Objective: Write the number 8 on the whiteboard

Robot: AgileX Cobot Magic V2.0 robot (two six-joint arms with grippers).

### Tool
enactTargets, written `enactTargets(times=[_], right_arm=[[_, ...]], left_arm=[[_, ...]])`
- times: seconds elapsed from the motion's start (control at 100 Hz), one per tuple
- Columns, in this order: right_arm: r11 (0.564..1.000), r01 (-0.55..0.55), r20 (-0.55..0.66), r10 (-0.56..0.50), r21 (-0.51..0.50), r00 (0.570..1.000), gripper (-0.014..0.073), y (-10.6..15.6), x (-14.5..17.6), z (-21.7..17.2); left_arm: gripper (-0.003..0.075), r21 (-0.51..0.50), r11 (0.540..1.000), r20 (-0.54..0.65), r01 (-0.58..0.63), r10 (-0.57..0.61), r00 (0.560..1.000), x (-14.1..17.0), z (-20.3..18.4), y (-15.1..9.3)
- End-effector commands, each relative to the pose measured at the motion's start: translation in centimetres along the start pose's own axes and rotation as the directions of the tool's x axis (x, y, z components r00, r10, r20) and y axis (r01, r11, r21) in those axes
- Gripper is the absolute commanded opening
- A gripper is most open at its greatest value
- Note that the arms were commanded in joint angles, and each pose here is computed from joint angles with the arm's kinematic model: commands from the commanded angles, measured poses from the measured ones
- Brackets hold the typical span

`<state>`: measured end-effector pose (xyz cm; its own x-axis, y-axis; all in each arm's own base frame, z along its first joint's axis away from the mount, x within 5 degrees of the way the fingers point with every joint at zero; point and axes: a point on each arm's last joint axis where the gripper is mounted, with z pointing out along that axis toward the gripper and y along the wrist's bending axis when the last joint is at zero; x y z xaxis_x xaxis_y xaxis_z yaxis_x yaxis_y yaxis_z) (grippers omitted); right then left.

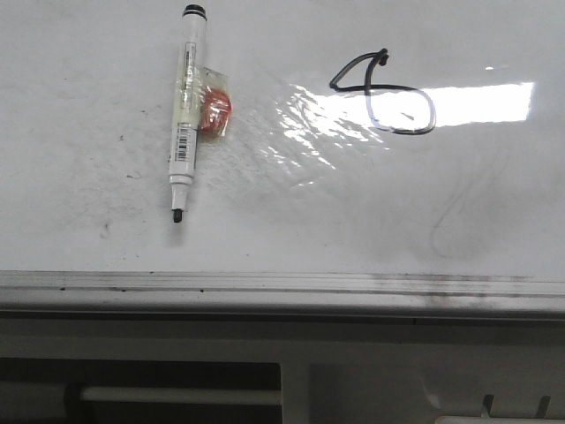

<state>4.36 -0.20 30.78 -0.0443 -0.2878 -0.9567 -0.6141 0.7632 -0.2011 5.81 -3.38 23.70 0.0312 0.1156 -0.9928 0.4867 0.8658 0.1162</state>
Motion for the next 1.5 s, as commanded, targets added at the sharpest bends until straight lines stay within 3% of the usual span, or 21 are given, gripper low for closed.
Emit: enactTargets(times=[0.0,0.15,0.29,0.4,1.21,1.3,1.42,1.49], right_arm=[[1.000,0.015,0.079,-0.016,0.003,0.997,-0.0042,-0.1,-1.3,-0.2],[1.000,0.015,0.079,-0.016,0.003,0.997,-0.0042,-0.1,-1.3,-0.2],[1.000,0.015,0.079,-0.016,0.003,0.997,-0.0042,-0.1,-1.3,-0.2],[1.000,0.015,0.079,-0.015,0.003,0.997,-0.0042,-0.1,-1.3,-0.2],[1.000,0.014,0.071,-0.014,0.004,0.997,-0.0042,-0.2,-1.2,-0.2],[0.997,0.040,0.005,-0.040,0.064,0.999,-0.0042,-0.7,-0.6,-0.2],[0.989,0.105,0.081,-0.114,0.106,0.990,-0.0042,0.0,-0.6,0.7],[0.988,0.090,0.094,-0.102,0.129,0.990,-0.0042,0.6,-0.3,1.4]], left_arm=[[-0.0020,-0.124,0.991,-0.025,0.046,-0.049,0.998,0.8,-0.6,0.7],[-0.0020,-0.264,0.954,-0.039,0.145,-0.161,0.986,3.2,-1.3,1.1],[-0.0020,-0.301,0.927,-0.055,0.222,-0.249,0.967,5.4,-1.3,1.0],[-0.0020,-0.304,0.923,-0.137,0.237,-0.289,0.948,6.2,-1.4,0.8],[-0.0020,-0.304,0.923,-0.137,0.238,-0.289,0.948,6.2,-1.4,0.8],[-0.0020,-0.304,0.923,-0.137,0.238,-0.289,0.948,6.2,-1.4,0.8],[-0.0020,-0.304,0.923,-0.137,0.238,-0.289,0.948,6.2,-1.4,0.8],[-0.0020,-0.304,0.923,-0.137,0.238,-0.289,0.948,6.2,-1.4,0.8]])
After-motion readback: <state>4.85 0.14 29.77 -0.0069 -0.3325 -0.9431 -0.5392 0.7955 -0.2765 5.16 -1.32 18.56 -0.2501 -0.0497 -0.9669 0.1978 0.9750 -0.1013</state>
